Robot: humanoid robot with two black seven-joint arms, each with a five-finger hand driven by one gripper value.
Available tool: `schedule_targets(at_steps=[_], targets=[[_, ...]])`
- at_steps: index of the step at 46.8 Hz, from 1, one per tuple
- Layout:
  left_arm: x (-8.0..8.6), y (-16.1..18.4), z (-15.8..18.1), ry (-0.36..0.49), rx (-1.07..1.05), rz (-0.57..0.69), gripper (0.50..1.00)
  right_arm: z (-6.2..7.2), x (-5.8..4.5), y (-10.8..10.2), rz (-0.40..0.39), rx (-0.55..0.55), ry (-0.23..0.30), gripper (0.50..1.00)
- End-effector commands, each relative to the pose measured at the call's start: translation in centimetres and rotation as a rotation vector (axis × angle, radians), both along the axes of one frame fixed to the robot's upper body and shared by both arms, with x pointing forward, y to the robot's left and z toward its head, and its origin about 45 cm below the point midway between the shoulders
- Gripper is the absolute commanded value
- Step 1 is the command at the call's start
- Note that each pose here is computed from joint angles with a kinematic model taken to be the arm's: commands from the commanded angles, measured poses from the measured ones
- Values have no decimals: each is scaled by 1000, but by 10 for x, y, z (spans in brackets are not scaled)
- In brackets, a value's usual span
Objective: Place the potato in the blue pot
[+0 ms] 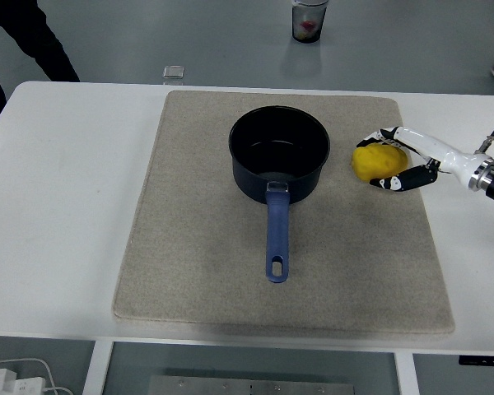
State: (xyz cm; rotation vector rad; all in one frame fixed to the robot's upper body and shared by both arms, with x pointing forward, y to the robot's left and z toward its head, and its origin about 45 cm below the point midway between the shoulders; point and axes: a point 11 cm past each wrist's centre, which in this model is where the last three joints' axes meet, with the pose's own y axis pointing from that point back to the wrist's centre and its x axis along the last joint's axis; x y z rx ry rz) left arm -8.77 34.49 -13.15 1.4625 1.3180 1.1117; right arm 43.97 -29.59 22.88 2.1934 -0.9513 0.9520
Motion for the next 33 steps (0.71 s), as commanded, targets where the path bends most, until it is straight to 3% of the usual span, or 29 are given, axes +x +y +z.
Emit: schedule_targets(at_steps=[1, 11, 21, 28, 33], targets=[[0, -1, 0, 0, -3, 0, 996, 13, 5, -5, -13, 11, -18, 500], [0, -2, 0, 0, -6, 0, 996, 51, 20, -6, -28, 56, -49, 500], [0, -3, 0, 0, -8, -1, 996, 87, 31, 14, 31, 56, -93, 500], [0, -3, 0, 0, -10, -1, 996, 109, 38, 33, 76, 25, -109, 500], [0, -3, 0, 0, -10, -1, 996, 122, 43, 65, 142, -1, -131, 500]])
